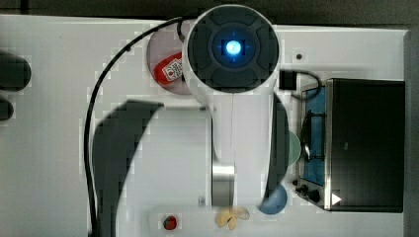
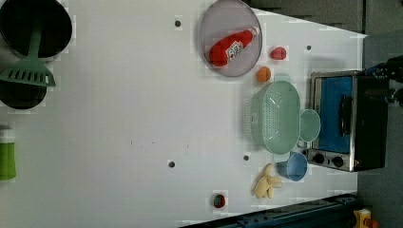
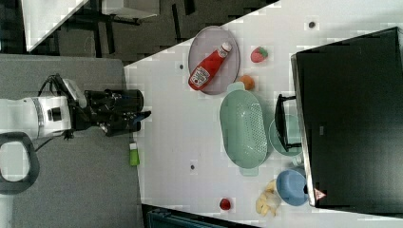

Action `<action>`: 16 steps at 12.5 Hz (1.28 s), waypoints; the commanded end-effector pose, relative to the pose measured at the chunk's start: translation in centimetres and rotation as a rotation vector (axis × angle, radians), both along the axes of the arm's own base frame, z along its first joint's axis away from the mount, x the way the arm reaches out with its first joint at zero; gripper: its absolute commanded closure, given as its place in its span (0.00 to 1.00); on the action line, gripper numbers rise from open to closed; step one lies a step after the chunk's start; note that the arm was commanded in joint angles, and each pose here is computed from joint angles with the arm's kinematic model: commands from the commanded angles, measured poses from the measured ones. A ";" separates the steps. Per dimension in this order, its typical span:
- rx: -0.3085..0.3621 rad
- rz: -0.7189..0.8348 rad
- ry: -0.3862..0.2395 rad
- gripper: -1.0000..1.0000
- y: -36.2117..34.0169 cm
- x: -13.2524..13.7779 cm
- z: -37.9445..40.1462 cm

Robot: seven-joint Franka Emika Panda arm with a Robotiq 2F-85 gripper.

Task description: Drag strainer right to left.

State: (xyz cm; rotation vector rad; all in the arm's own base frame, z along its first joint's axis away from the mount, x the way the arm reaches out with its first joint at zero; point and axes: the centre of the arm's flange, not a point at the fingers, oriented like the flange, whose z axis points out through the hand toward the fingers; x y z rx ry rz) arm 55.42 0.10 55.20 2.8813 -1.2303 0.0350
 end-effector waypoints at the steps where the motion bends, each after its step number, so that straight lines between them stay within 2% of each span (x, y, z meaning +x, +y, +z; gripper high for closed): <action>1: -0.002 -0.139 0.013 0.21 -3.1 -16.8 8.0; 3: -0.002 -0.138 0.015 0.00 -3.1 -16.8 7.9; 6: -0.005 -0.130 0.037 0.00 -2.7 -15.9 6.1; 9: -0.018 -0.140 0.068 0.00 -1.7 -13.4 0.9; 13: -0.039 -0.359 0.142 0.00 -1.0 -10.3 -9.7; 16: -0.051 -0.485 0.168 0.00 -0.9 -8.2 -17.6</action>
